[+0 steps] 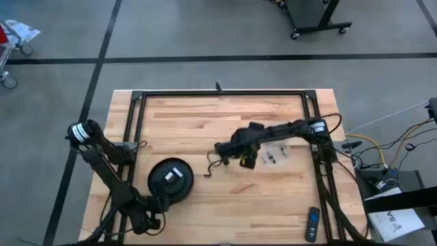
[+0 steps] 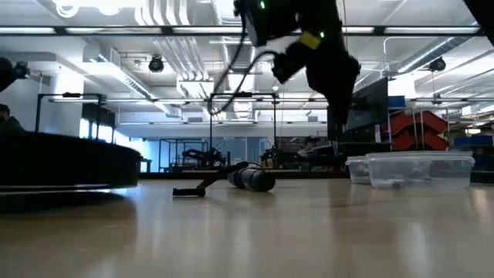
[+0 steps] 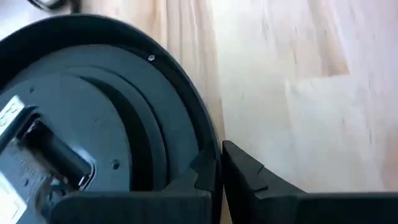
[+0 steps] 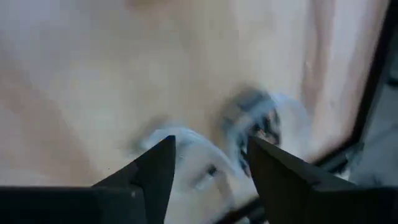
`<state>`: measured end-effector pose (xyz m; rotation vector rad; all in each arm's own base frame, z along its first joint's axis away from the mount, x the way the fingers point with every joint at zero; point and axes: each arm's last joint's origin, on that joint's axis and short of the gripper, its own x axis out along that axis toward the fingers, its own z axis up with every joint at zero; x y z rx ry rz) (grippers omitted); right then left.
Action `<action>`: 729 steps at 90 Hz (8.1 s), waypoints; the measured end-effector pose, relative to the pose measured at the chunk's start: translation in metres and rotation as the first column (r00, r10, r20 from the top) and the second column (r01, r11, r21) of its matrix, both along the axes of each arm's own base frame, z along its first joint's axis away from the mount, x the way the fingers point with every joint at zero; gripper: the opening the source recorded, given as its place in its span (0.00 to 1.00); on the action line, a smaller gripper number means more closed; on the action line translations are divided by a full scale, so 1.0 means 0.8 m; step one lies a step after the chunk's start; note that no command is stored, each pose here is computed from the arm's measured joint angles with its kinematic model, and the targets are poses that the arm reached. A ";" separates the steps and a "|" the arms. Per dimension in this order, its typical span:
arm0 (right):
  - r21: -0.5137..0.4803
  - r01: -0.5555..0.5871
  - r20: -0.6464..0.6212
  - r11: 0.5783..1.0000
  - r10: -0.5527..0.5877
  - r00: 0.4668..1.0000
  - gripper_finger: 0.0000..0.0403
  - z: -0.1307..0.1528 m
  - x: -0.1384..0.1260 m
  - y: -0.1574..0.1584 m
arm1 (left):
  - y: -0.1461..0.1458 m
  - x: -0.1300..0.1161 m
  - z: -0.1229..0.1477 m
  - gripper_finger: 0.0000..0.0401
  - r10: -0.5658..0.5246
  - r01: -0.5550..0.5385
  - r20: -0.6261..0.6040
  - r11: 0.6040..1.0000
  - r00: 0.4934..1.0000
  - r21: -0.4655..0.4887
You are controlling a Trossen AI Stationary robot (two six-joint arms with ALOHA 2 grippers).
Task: Insert battery
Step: Insert the black battery into the clock battery compartment
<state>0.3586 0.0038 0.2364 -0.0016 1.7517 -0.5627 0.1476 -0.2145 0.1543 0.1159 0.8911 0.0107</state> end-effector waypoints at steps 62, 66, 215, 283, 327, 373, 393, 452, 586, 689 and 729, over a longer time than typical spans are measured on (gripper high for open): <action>0.055 0.285 -0.039 0.957 -0.283 0.958 0.33 -0.044 -0.068 -0.106 | 0.019 0.055 -0.028 0.02 0.014 -0.017 0.022 0.993 1.000 0.117; 0.055 0.291 -0.027 0.955 -0.290 0.957 0.33 -0.047 -0.068 -0.109 | 0.019 0.055 -0.028 0.02 0.013 -0.016 0.020 0.993 1.000 0.115; 0.188 0.455 0.156 0.871 -0.484 0.861 0.19 -0.093 -0.073 -0.148 | 0.014 0.057 -0.025 0.39 0.009 -0.009 0.003 1.000 1.000 0.022; 0.140 0.375 0.287 0.916 -0.400 0.871 0.09 -0.051 -0.092 -0.120 | 0.016 0.058 -0.020 0.28 -0.003 0.003 0.009 1.000 1.000 0.022; 0.084 0.079 0.720 0.993 -0.116 0.684 0.09 -0.003 -0.040 -0.024 | 0.022 0.050 0.012 0.26 -0.053 0.054 0.006 0.996 0.999 -0.073; -0.013 -0.513 0.985 0.858 0.098 0.140 0.09 -0.021 0.094 0.060 | 0.016 0.052 -0.004 0.27 -0.079 0.076 -0.046 0.995 0.996 -0.067; -0.059 -0.607 0.974 0.792 0.178 0.138 0.09 -0.053 0.134 0.091 | 0.012 0.055 -0.023 0.25 -0.064 0.061 -0.070 0.998 0.996 -0.034; -0.209 -0.726 0.888 0.655 0.438 0.140 0.09 -0.081 0.208 0.089 | 0.012 0.052 -0.011 0.50 -0.074 0.062 -0.091 0.990 0.993 -0.128; -0.133 -0.734 0.906 0.666 0.382 0.182 0.32 -0.079 0.218 0.091 | 0.013 0.050 -0.010 0.35 -0.091 0.076 -0.110 0.988 0.990 -0.137; -0.060 -0.719 0.933 0.692 0.296 0.206 0.00 -0.113 0.222 0.099 | 0.013 0.051 -0.009 0.29 -0.086 0.072 -0.100 0.988 0.991 -0.134; -0.024 -0.695 0.889 0.719 0.334 0.314 0.00 -0.119 0.214 0.094 | 0.014 0.052 -0.009 0.26 -0.077 0.064 -0.095 0.990 0.993 -0.129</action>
